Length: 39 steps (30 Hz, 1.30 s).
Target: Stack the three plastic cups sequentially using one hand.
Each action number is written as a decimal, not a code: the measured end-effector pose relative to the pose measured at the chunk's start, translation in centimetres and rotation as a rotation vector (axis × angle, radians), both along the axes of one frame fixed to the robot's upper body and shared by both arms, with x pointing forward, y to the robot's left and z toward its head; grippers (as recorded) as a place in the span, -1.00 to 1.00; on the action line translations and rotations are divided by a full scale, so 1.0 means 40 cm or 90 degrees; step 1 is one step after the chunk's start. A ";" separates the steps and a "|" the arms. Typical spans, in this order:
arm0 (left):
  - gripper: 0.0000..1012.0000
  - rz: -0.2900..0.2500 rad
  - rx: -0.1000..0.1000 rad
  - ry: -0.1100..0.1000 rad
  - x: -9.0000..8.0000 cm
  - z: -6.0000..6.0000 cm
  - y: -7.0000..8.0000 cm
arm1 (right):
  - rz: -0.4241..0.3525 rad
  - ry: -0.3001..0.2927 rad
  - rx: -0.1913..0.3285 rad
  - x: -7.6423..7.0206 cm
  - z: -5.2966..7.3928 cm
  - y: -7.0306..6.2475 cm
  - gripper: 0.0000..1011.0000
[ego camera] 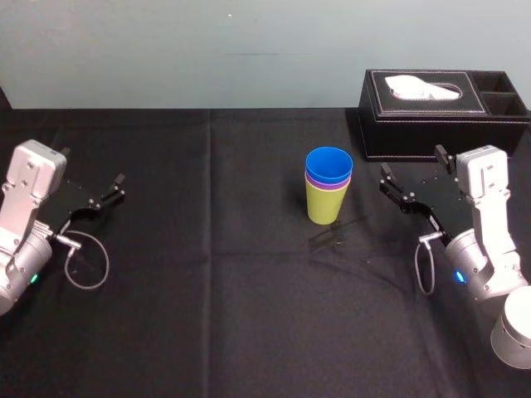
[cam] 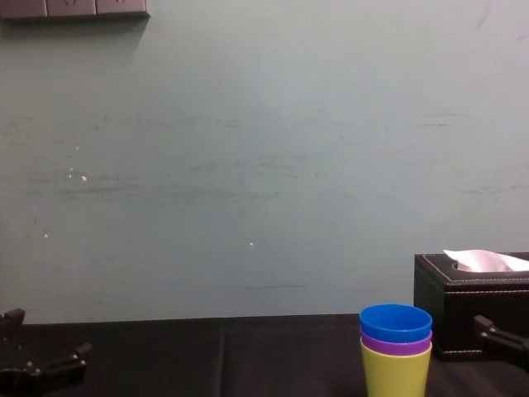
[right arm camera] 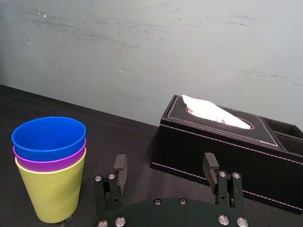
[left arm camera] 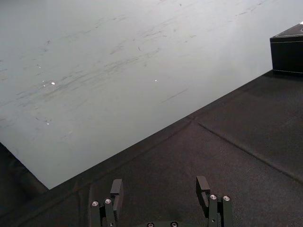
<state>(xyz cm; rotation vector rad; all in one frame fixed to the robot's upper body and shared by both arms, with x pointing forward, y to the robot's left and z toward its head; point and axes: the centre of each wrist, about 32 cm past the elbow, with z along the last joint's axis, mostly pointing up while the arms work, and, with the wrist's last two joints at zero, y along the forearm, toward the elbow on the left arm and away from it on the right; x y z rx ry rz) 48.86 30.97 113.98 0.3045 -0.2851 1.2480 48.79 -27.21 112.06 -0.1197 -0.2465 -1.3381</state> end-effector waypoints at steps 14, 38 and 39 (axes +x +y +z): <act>1.00 0.000 0.000 0.000 0.000 0.000 0.000 | 0.000 0.000 0.000 0.000 0.000 0.000 0.98; 1.00 0.000 0.000 0.000 0.000 0.000 0.000 | 0.000 0.000 0.000 0.000 0.000 0.000 0.98; 1.00 0.000 0.000 0.000 0.000 0.000 0.000 | 0.000 0.000 0.000 0.000 0.000 0.000 0.98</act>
